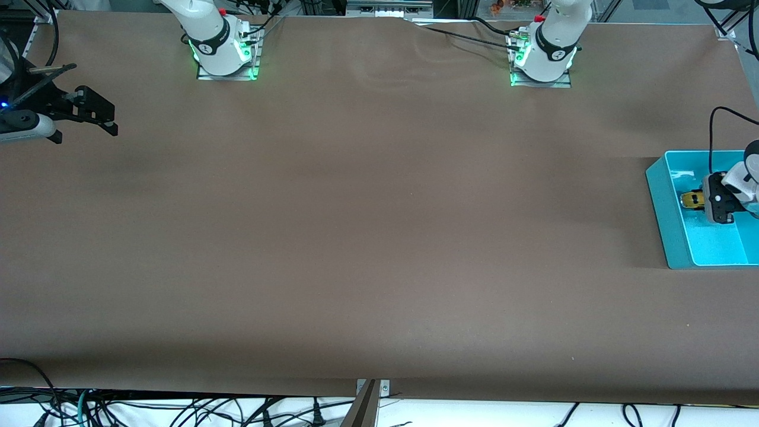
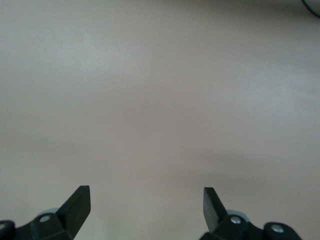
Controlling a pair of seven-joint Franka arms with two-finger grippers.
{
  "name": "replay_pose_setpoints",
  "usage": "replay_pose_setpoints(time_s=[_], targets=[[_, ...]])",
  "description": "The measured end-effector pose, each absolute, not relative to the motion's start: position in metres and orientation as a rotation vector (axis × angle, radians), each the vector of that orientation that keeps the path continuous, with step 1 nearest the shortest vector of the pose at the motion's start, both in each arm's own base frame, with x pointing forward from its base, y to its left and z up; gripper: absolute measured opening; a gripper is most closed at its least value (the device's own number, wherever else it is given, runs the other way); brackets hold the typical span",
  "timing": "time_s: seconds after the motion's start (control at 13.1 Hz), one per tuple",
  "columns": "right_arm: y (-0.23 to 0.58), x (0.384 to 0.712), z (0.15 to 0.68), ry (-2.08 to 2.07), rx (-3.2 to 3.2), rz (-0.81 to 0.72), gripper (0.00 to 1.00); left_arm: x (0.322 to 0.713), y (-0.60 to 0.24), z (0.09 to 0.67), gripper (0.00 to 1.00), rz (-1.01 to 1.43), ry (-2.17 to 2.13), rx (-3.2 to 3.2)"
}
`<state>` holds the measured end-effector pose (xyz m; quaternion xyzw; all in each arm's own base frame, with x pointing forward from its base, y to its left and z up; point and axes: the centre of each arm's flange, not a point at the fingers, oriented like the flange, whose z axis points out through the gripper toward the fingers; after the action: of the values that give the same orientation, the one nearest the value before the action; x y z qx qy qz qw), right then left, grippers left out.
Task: Wind and store yellow beetle car
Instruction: 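Lift the car with the left gripper and carry it into the blue bin, then open the left gripper to release the car inside the bin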
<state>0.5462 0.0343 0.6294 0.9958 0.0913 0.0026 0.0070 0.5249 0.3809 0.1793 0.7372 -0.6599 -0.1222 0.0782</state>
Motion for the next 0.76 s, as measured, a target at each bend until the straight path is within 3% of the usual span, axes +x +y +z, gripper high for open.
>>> replay_pose_setpoints(time_s=[0.08,0.38,0.46,0.76], targets=[[0.034,0.546,0.629,0.286,3.115,0.008,1.0,0.525,0.38,0.179,0.55,-0.364,-1.98,2.204],[0.035,0.546,0.63,0.288,3.114,0.008,1.0,0.535,0.379,0.191,0.95,-0.347,-2.039,2.174],[0.035,0.546,0.63,0.288,3.114,0.008,1.0,0.537,0.378,0.198,1.0,-0.345,-2.043,2.174],[0.036,0.546,0.627,0.307,3.113,-0.007,1.0,0.549,0.374,0.278,1.0,-0.322,-2.058,2.222]])
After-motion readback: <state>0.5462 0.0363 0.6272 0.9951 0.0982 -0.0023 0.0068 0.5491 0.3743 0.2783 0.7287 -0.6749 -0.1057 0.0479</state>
